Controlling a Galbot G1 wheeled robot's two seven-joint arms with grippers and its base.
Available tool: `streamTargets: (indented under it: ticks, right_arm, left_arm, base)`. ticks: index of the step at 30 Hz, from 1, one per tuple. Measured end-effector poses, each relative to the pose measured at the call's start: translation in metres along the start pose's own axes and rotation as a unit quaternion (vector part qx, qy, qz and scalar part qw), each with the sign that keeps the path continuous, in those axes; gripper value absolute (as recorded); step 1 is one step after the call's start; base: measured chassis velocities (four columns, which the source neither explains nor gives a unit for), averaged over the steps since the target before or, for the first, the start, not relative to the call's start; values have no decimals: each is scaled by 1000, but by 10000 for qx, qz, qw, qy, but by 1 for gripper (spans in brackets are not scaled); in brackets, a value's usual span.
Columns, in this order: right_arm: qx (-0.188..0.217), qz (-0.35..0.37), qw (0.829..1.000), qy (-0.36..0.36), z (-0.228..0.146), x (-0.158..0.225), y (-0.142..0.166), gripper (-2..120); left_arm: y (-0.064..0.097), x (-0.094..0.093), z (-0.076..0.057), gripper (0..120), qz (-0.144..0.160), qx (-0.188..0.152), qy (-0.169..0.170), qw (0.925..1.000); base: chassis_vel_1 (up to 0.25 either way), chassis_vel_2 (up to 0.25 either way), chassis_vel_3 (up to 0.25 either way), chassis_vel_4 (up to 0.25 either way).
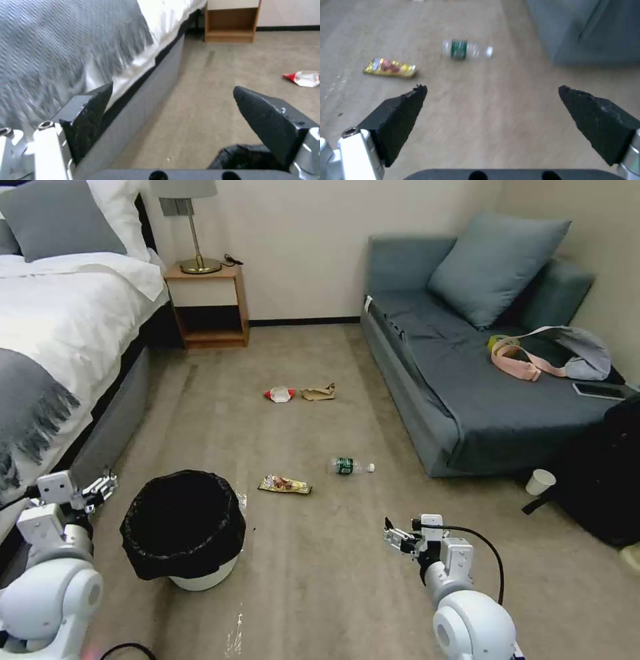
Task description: Pick up the trash bin, then pick up the garbage on the floor and place it into the trash bin.
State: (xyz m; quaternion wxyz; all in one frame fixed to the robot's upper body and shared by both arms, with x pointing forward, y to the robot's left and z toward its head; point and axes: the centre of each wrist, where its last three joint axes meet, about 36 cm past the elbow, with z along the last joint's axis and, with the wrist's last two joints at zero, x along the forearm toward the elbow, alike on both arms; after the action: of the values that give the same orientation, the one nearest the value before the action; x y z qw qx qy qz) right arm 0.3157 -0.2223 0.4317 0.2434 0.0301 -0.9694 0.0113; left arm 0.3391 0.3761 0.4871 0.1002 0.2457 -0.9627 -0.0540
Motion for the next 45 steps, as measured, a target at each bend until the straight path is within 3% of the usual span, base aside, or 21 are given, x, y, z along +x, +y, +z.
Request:
streamTargets:
  ticks: [1,5,11,18,22,25,34,37,45]
  right_arm:
    - [200,-37,9997,-131,-11,1,-16,100]
    - [325,-139,9992,-200,-17,-3,-25,100]
    - [323,-174,9990,-268,-15,-12,-25,100]
    - [341,-175,9988,-290,-9,-16,-20,100]
    - [355,-169,9988,-300,-6,-18,-17,100]
    - [348,-169,9988,-305,-4,-19,-16,100]
    - [345,-179,9987,-332,-4,-19,-16,100]
    - [332,-178,9987,-349,-5,-19,-16,100]
    - [94,-462,9982,-364,-4,-17,-7,100]
  left_arm:
    - [2,-3,-2,97,-18,-4,51,10000]
    - [6,-12,-6,97,-27,-14,236,9997]
    - [9,-34,-1,94,87,-123,976,9951]
    - [2,-47,0,87,245,-194,1202,9923]
    - [-4,-50,7,87,417,-338,1353,9894]
    - [-16,-54,23,87,487,-528,1509,9859]
    - [-36,-66,55,88,543,-704,1819,9793]
    - [-42,-73,73,88,518,-829,1945,9760]
    - [-54,-83,95,91,608,-782,2157,9714]
  base:
    - [0,0,0,0]
    - [0,0,0,0]
    - [0,0,0,0]
    - [0,0,0,0]
    - [0,0,0,0]
    - [0,0,0,0]
    - [0,0,0,0]
    - [0,0,0,0]
    - [0,0,0,0]
